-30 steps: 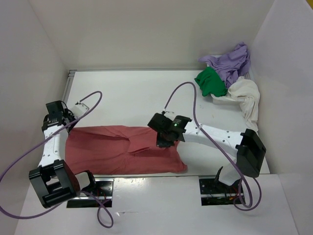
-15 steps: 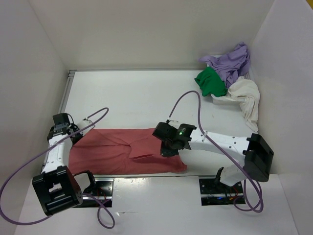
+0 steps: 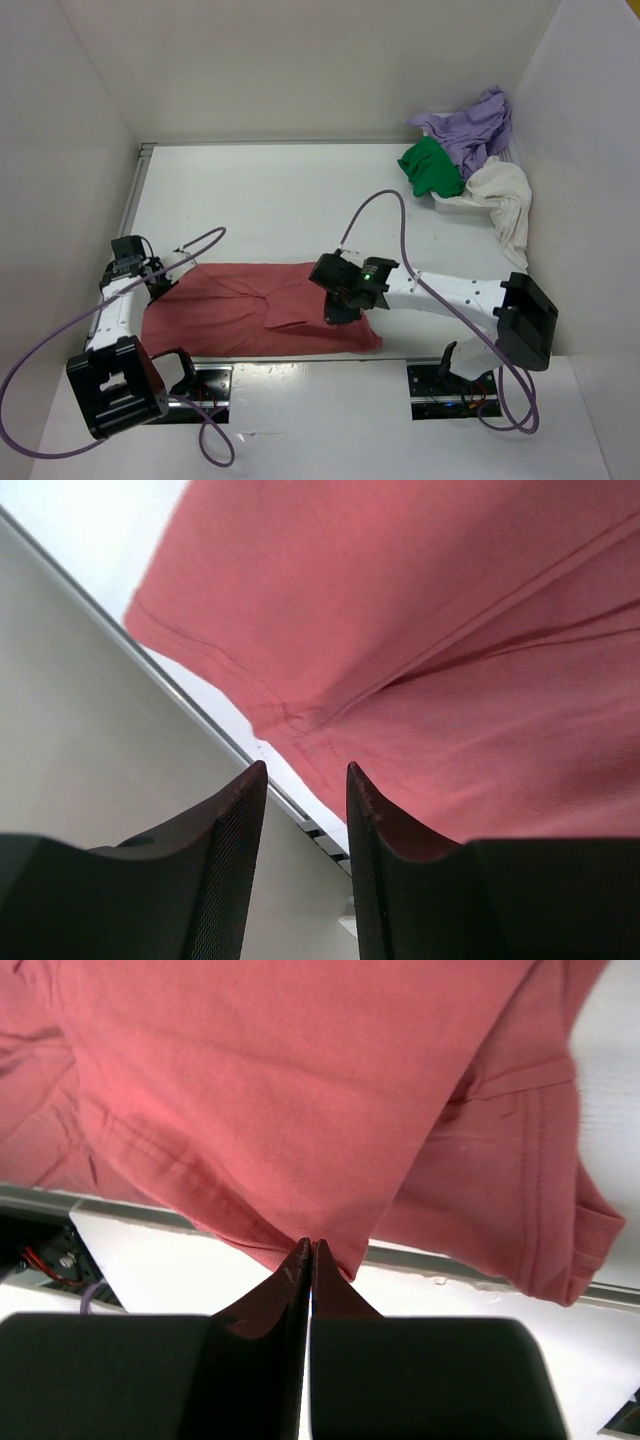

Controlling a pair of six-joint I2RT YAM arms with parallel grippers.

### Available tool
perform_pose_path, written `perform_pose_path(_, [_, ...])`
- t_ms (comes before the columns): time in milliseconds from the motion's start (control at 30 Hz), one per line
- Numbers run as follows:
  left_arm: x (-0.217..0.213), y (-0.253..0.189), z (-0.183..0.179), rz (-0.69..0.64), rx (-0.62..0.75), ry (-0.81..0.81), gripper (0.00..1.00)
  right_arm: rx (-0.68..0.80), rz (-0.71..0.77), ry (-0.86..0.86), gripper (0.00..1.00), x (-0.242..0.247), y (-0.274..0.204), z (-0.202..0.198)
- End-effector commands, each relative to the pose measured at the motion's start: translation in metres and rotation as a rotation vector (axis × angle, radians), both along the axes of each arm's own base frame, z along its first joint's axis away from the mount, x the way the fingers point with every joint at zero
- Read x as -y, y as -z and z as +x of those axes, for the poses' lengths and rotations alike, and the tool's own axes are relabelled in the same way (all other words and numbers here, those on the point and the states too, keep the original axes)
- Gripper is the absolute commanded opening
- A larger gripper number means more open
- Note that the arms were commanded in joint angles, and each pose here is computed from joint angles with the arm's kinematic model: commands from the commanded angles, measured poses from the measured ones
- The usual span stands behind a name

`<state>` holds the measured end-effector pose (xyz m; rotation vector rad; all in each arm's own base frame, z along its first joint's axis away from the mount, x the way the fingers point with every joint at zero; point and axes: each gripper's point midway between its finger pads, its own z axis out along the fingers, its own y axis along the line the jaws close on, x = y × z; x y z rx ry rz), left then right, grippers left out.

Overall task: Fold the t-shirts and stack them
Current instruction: Fold the other side of the tshirt into a rectangle

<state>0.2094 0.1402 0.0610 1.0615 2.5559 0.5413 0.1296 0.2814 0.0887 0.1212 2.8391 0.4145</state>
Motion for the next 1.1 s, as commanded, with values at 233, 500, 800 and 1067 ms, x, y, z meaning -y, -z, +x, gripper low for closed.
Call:
perform_pose_path(233, [-0.011,0.012,0.002,0.015,-0.023,-0.037,0.47,-0.046,0.001,-0.014,0.00,-0.004,0.007,-0.024])
perform_pose_path(500, [-0.021,-0.010,0.016,-0.007,0.034,-0.105,0.51,-0.075,-0.056,0.002,0.44,0.009,0.016,-0.036])
perform_pose_path(800, [-0.046,-0.039,0.077,-0.111,0.219,-0.301,0.64,-0.142,-0.023,0.485,0.72,0.080,0.013,-0.073])
perform_pose_path(1067, [-0.062,0.002,0.104,-0.166,0.165,-0.373,0.74,-0.150,0.127,0.644,0.74,0.100,0.020,-0.070])
